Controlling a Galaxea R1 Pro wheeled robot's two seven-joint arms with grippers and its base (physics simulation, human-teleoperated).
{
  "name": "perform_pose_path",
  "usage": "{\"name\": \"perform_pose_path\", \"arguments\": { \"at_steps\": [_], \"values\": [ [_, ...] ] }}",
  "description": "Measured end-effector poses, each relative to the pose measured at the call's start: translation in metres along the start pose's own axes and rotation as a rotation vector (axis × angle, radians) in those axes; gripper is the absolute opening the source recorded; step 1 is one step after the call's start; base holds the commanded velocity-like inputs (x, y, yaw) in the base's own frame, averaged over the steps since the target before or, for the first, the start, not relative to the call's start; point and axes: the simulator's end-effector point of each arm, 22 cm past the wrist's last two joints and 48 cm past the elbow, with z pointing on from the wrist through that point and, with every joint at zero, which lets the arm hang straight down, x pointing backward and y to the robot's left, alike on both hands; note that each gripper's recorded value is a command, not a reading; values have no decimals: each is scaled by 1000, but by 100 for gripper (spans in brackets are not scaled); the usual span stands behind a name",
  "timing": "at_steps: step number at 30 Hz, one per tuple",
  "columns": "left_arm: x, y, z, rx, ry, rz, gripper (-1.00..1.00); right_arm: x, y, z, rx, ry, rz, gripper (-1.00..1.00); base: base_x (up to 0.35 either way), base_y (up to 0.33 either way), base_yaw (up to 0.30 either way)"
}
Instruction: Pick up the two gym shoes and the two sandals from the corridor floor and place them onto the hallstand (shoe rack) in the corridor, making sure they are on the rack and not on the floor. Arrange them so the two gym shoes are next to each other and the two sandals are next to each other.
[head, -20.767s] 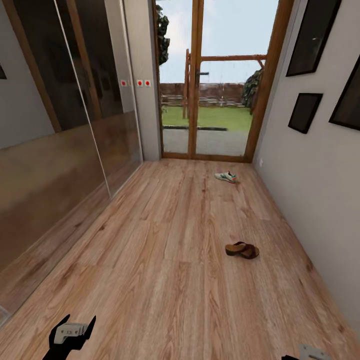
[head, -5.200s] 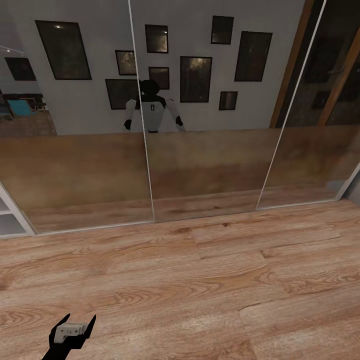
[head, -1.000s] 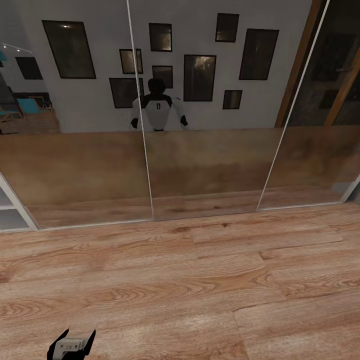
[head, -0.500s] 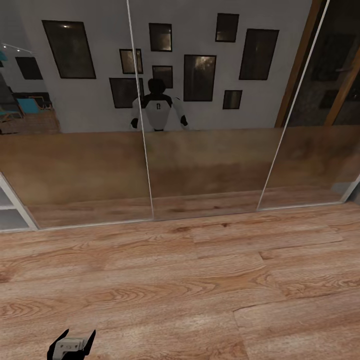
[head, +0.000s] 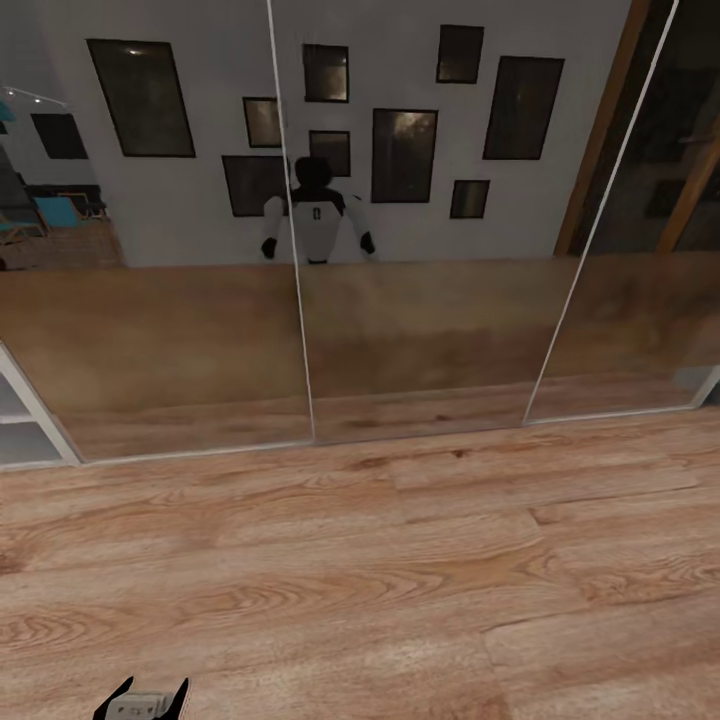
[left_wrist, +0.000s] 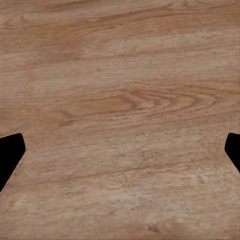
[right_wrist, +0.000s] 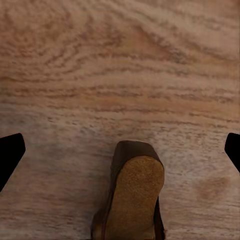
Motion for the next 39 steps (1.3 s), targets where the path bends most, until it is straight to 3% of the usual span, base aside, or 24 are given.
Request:
{"name": "perform_pose_path", "arguments": {
  "at_steps": [6,11,12,13,14,16,17,20,25,39],
  "values": [
    [6,1,-3,-4,13,1,100,-22,11,4,14,-56,39,100,186,306,0],
    [8,1,-4,-5,17,2,100,-33,6,3,44,-100,87,100,203,332,0],
    [8,1,-4,-5,18,2,100,-36,-49,-7,287,-137,174,100,209,340,0],
    [8,1,-4,-5,18,2,100,-38,-57,-10,322,-157,211,100,209,340,0],
    [9,1,-4,-5,19,2,100,-38,-57,-10,323,-157,212,100,210,342,0],
    [9,1,-4,-5,20,2,100,-42,-63,-13,343,-194,282,100,211,344,0],
    [9,1,-4,-5,20,2,100,-42,-64,-13,344,-194,283,100,212,345,0],
    [9,1,-4,-6,21,3,100,-44,-71,-16,366,-229,365,100,213,346,0],
    [9,1,-4,-6,21,3,100,-45,-78,-19,384,-252,427,100,208,339,0],
    [10,1,-5,-5,22,5,100,-46,-80,-20,392,-268,468,100,72,117,-62]
  ]
}}
